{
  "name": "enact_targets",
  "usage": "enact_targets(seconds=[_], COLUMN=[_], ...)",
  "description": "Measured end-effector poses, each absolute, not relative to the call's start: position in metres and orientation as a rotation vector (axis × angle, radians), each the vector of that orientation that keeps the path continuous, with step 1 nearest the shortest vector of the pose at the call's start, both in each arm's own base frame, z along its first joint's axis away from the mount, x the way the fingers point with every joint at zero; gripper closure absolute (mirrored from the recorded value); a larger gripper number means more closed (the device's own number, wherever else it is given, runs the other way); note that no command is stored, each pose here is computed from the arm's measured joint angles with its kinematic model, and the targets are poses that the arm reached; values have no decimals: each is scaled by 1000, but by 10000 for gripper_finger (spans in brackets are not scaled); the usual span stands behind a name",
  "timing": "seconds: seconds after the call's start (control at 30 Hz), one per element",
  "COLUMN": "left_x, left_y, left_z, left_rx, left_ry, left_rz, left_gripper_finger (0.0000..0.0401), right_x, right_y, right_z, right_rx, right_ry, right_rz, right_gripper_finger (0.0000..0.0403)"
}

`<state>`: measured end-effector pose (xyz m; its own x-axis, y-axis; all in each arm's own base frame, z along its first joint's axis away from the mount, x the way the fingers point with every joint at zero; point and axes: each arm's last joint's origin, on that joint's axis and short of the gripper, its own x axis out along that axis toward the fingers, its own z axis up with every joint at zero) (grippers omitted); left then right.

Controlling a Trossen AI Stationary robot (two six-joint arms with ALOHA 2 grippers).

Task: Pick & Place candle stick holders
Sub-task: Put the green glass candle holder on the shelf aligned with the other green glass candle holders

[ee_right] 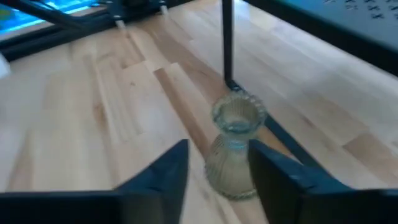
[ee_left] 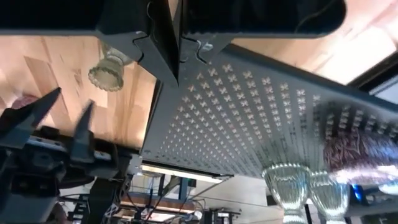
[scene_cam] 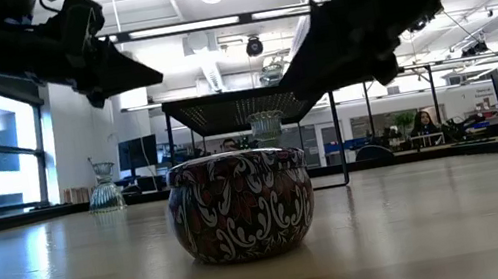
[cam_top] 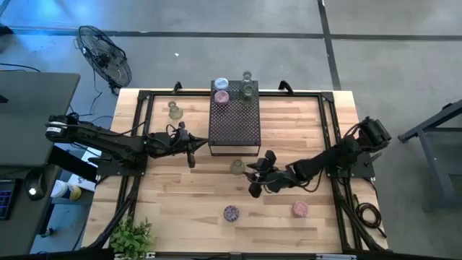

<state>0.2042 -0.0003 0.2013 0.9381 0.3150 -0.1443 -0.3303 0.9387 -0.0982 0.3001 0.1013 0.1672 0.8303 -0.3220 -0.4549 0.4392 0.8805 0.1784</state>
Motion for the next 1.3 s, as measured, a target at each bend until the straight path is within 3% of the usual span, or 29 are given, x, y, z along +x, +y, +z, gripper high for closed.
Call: enact_targets(seconds=[0.2,0.4,0.67,1.13,1.3], left_x=[203,203,203,203,203], left_y=[-1,-1,-1,-1,-1], left_z=[198,198,198,198,198], left_rx=[-130,-131,-131,-130,-130], left_ry=[143,139,139,144,144], left_rz=[314,307,309,309,310], left_gripper_finger=[400,400,400,400,400], right_x=[318,330,341,340,338], right_y=[93,79,75,86,95], right_z=[164,152,135,140,149], right_rx=[269,249,207,147,125], right_ry=[442,439,463,434,405], right_rz=[-475,-513,-416,-382,-343], right_gripper_finger=[119,92,110,238,255])
